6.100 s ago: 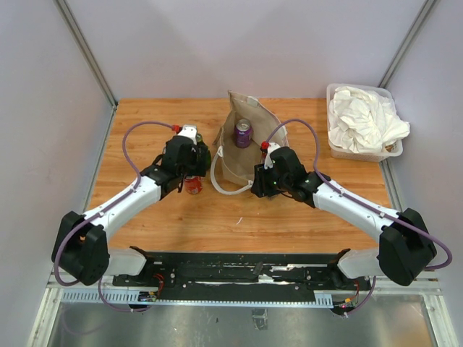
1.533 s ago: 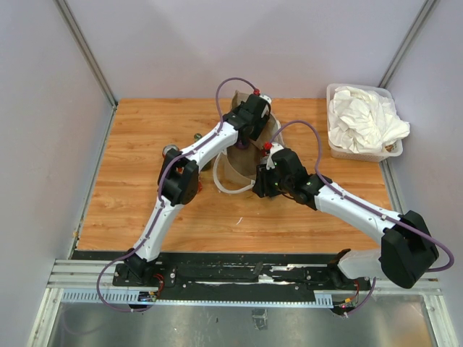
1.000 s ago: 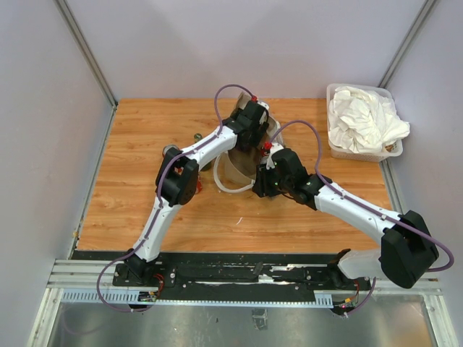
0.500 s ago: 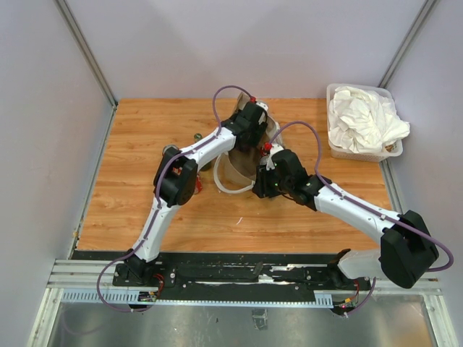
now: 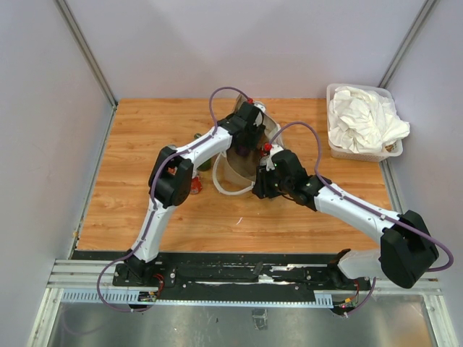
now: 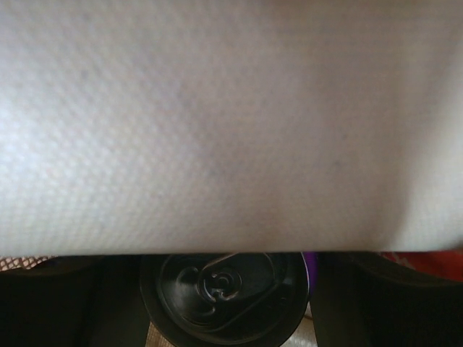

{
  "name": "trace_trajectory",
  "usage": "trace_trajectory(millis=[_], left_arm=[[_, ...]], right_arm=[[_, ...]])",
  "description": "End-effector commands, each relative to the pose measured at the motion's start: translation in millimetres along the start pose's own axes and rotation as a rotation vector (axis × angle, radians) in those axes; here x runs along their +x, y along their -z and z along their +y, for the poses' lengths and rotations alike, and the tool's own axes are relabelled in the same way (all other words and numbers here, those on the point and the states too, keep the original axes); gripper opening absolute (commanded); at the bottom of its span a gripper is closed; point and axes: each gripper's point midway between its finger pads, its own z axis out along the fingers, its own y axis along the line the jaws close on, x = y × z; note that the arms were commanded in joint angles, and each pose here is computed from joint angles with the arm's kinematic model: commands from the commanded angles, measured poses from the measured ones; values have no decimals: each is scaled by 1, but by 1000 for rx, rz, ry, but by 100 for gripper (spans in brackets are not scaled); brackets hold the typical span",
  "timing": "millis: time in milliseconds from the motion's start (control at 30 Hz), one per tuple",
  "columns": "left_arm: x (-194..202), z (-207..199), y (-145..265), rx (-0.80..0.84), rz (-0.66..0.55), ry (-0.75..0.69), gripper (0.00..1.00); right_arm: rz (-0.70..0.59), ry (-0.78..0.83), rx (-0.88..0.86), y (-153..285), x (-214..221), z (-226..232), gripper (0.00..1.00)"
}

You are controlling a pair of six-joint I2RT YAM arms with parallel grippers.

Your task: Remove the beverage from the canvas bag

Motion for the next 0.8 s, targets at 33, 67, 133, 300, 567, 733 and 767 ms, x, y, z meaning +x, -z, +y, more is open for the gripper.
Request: trace_trajectory(millis=[33, 67, 133, 300, 567, 733, 767], left_arm=[[-29, 17, 48, -7, -19, -31, 1], [-35, 17, 55, -8, -36, -34, 1], [-46, 18, 68, -8, -64, -34, 0], [-75, 15, 106, 8, -147, -34, 1], [-104, 6, 165, 68, -243, -22, 1], [-111, 9, 207, 94, -265, -12, 1], [-111, 11, 216, 92, -261, -3, 0]], right_arm=[[183, -12, 26, 1, 54, -6, 42], [181, -11, 24, 0, 53, -5, 42], [175, -10, 21, 0, 50, -4, 42], [173, 0, 17, -2, 44, -1, 42], [151, 7, 21, -2, 34, 0, 42], [139, 9, 23, 0, 31, 1, 42], [137, 9, 24, 1, 31, 0, 41]])
